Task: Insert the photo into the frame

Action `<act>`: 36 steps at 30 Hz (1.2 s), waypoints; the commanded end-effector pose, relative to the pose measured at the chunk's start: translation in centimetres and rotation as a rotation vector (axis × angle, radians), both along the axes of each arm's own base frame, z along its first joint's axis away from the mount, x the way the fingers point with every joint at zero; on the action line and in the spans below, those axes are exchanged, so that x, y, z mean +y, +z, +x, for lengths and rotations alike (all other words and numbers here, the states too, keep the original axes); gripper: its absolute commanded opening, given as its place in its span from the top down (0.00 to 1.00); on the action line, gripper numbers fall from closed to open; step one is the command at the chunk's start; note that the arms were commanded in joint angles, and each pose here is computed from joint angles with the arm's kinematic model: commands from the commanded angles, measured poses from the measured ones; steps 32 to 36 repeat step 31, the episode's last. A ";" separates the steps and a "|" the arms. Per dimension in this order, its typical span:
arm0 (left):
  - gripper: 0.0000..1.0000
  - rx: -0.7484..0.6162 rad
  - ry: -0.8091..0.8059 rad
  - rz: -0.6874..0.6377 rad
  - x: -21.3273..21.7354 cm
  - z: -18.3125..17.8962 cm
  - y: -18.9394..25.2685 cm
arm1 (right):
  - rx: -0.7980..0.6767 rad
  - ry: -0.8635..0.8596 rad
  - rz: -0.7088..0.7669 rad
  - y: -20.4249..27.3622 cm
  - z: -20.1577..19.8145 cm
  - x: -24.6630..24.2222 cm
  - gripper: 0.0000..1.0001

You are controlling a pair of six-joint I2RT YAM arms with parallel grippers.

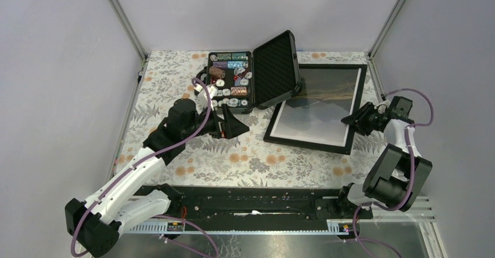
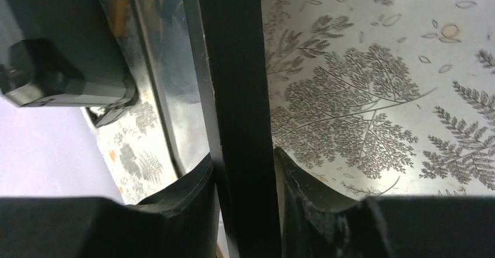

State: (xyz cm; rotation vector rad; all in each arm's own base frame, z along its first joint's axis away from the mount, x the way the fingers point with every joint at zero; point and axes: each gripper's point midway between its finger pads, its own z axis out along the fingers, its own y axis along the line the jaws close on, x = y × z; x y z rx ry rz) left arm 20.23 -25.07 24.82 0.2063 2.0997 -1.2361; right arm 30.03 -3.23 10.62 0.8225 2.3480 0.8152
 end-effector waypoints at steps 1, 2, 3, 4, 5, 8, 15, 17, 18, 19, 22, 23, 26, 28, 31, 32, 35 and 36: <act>0.01 -0.063 -0.019 -0.029 0.0 -0.1 1.8 | 0.293 -0.207 -0.253 -5.9 -4.6 -4.2 0.57; 0.01 -0.066 -0.016 -0.025 0.1 -0.1 2.0 | 0.314 -0.235 -0.297 -5.9 -4.9 -5.0 0.53; 0.01 -0.075 -0.009 -0.019 0.2 0.0 2.3 | 0.355 -0.275 -0.385 -5.7 -5.6 -6.3 0.47; 0.01 -0.085 0.001 -0.010 0.4 0.1 2.6 | 0.370 -0.297 -0.457 -5.0 -6.0 -7.1 0.36; 0.01 -0.101 0.016 0.001 0.7 0.3 3.0 | 0.369 -0.317 -0.532 -3.8 -6.1 -7.6 0.26; 0.01 -0.161 0.082 0.055 1.9 1.4 4.9 | 0.336 -0.319 -0.741 1.4 -6.1 -7.3 0.06; 0.01 -0.412 0.295 0.143 6.4 3.2 15.8 | -0.140 -0.004 -0.692 16.9 -6.2 5.0 0.00; 0.01 -0.489 0.374 0.146 8.2 3.1 19.7 | -0.366 0.124 -0.534 22.0 -7.5 8.9 0.00; 0.01 -0.528 0.415 0.139 9.2 2.9 21.8 | -0.482 0.171 -0.470 24.9 -8.7 10.2 0.00; 0.01 -0.565 0.453 0.134 10.1 2.7 23.5 | -0.583 0.182 -0.429 27.5 -9.7 10.9 0.00; 0.01 -0.660 0.549 0.105 12.6 1.7 28.1 | -0.828 0.158 -0.391 34.7 -12.8 10.8 0.00; 0.01 -0.680 0.575 0.093 13.3 1.4 29.2 | -0.885 0.148 -0.391 36.5 -13.8 10.6 0.00; 0.01 -0.717 0.630 0.081 14.7 0.6 31.0 | -0.997 0.120 -0.408 39.8 -15.8 9.9 0.00; 0.01 -0.716 0.656 0.087 15.4 0.4 31.2 | -1.069 0.112 -0.416 40.9 -17.0 9.7 0.00; 0.01 -0.703 0.683 0.109 16.0 0.5 30.9 | -1.103 0.071 -0.435 41.1 -17.8 8.9 0.00; 0.01 -0.703 0.683 0.109 16.0 0.5 30.9 | -1.103 0.071 -0.435 41.1 -17.8 8.9 0.00; 0.01 -0.703 0.683 0.109 16.0 0.5 30.9 | -1.103 0.071 -0.435 41.1 -17.8 8.9 0.00; 0.01 -0.703 0.683 0.109 16.0 0.5 30.9 | -1.103 0.071 -0.435 41.1 -17.8 8.9 0.00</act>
